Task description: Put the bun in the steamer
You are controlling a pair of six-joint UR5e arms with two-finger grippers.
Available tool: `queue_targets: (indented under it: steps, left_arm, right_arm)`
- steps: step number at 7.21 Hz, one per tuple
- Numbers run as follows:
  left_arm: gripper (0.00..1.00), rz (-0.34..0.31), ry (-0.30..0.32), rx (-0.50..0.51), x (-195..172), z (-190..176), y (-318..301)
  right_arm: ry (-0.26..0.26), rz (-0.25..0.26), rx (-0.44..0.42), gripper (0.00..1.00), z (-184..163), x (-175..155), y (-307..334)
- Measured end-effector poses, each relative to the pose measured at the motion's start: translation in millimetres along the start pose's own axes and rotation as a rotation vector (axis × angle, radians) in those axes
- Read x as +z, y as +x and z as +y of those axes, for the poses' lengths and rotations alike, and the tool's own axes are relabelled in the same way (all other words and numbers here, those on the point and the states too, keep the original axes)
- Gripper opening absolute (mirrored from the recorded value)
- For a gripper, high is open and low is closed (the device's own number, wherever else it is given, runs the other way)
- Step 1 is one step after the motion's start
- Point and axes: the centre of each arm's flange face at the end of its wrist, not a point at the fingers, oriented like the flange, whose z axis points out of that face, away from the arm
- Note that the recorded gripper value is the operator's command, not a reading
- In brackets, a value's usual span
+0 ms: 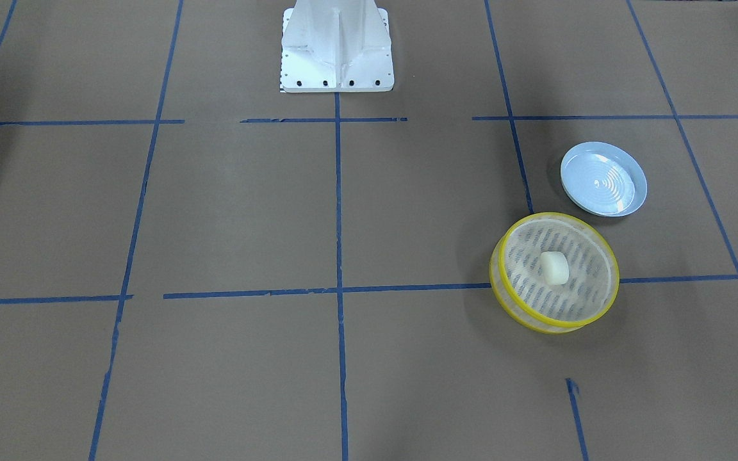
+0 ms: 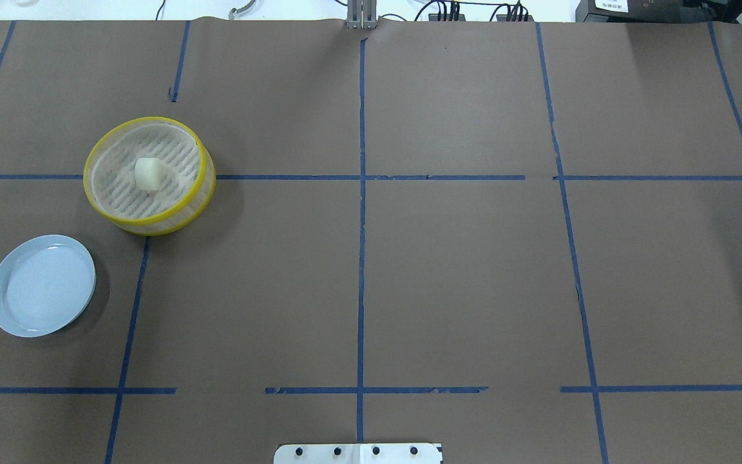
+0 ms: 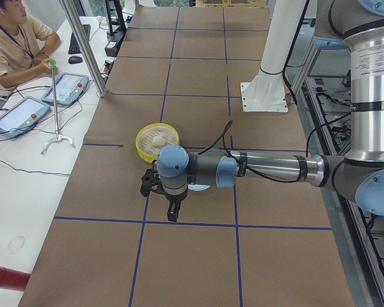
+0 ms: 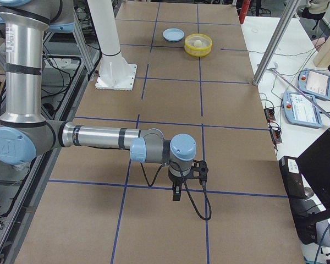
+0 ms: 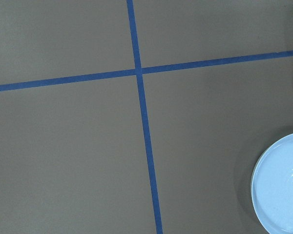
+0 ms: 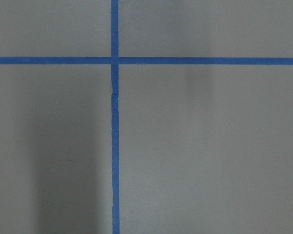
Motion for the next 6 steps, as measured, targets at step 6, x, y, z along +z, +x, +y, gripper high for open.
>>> queue_targets:
  steps: [6]
  left_arm:
    - [1.0, -0.003, 0.004, 0.006, -2.4, -10.8, 3.5]
  right_arm:
    - [0.0, 0.0, 0.0, 1.0, 0.1, 0.1, 0.0]
